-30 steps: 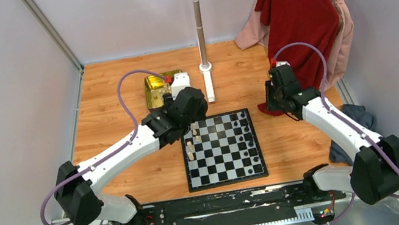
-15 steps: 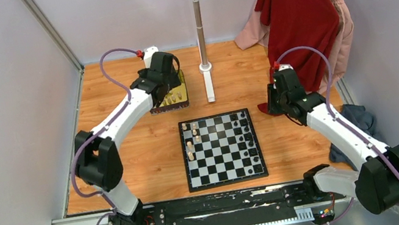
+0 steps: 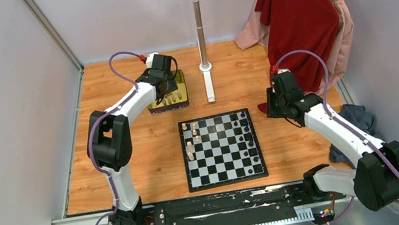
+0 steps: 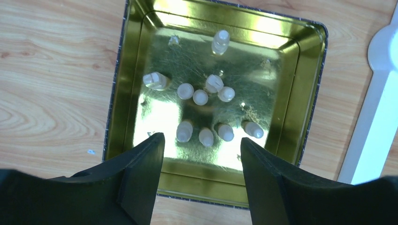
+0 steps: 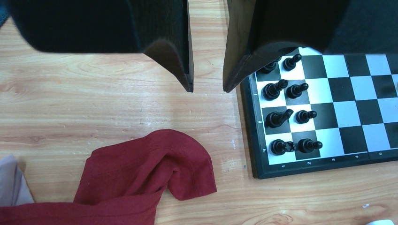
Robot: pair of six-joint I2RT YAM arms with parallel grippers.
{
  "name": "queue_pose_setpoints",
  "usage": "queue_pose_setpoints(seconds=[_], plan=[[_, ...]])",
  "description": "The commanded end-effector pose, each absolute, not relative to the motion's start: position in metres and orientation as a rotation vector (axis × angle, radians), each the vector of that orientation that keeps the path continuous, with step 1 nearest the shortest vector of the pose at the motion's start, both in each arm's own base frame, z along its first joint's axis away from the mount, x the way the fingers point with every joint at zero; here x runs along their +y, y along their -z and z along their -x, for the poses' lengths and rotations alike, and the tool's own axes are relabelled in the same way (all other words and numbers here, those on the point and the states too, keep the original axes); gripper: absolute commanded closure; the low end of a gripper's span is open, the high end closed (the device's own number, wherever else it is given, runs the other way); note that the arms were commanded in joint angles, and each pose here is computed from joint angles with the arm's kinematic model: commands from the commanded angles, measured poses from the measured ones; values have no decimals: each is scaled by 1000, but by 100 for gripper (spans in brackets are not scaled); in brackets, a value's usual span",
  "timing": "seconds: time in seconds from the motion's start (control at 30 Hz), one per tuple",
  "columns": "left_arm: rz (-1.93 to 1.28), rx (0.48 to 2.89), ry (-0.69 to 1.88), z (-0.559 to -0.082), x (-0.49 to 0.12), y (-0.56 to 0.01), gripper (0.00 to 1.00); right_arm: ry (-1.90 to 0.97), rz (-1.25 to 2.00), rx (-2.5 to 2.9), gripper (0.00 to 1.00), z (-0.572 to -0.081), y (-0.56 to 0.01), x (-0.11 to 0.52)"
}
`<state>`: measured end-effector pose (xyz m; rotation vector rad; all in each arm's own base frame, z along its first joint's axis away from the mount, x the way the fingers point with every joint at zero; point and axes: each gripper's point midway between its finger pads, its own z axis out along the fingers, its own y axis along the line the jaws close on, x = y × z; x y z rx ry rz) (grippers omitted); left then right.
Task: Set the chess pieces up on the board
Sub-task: Pick up the chess piece from the storage box.
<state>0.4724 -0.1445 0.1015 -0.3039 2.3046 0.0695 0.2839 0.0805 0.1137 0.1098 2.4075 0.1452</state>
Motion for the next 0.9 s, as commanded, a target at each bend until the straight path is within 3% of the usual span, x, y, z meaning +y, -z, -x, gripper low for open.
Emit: queue_pose_setpoints(seconds=[0.0,0.3,0.87], plan=[[351,2271,-32,-486,-139,-103,35,-141,-118,2442,66,-283,-104,81],[380,2307,-19,-488,-135,-83,46,-127,-109,2471,66,-287,-99,82],[395,2369,-48,-481,-127,-51,54,-117,-101,2499,66,-291,-92,84]])
